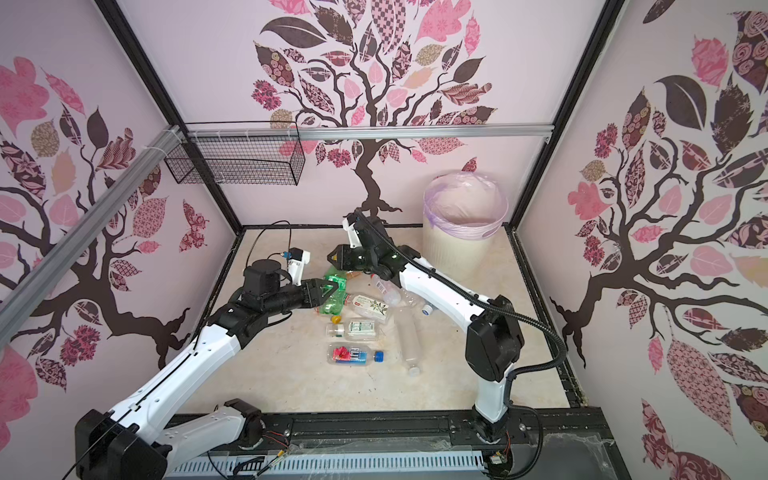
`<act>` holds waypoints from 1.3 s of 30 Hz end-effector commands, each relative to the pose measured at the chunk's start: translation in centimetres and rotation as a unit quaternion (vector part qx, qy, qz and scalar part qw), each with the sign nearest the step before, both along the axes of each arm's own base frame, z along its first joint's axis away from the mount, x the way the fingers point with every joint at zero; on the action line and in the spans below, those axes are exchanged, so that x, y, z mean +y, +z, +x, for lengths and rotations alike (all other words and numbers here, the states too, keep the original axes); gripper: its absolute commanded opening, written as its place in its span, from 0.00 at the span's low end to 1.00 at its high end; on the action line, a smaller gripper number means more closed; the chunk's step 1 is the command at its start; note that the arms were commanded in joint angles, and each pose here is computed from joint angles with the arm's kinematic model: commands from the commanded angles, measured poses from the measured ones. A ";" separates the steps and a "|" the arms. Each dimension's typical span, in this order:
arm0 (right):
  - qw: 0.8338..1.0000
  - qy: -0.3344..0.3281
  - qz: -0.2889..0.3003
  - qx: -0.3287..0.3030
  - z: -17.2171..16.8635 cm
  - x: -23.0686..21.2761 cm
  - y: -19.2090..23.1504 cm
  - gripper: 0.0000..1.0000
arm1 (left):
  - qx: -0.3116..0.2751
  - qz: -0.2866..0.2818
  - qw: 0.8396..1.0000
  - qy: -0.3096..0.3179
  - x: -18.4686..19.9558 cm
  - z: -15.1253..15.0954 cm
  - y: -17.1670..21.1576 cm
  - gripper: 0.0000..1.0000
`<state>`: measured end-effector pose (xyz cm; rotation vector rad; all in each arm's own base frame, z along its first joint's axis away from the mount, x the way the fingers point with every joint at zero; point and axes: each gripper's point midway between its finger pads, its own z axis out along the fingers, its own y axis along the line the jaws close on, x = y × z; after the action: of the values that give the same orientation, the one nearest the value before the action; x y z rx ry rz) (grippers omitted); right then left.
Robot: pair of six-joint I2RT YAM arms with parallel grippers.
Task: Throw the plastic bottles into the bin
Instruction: 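Close the right gripper on the green bottle's yellow-capped neck above the left gripper, then raise the green bottle toward the bin with the right gripper while the left gripper withdraws, then open the right gripper over the bin to drop the green bottle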
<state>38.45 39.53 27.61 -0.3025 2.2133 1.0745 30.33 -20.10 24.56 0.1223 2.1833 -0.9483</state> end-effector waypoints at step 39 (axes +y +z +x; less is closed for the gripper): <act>0.673 -0.565 -0.141 -0.456 0.7 -38.7 38.4 0.04 | -0.104 -0.066 0.991 0.048 -1.6 6.5 14.6 0.98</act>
<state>41.10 4.54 63.94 0.2541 1.2451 -0.1276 36.61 -21.26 37.61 0.0287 1.9521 -0.9548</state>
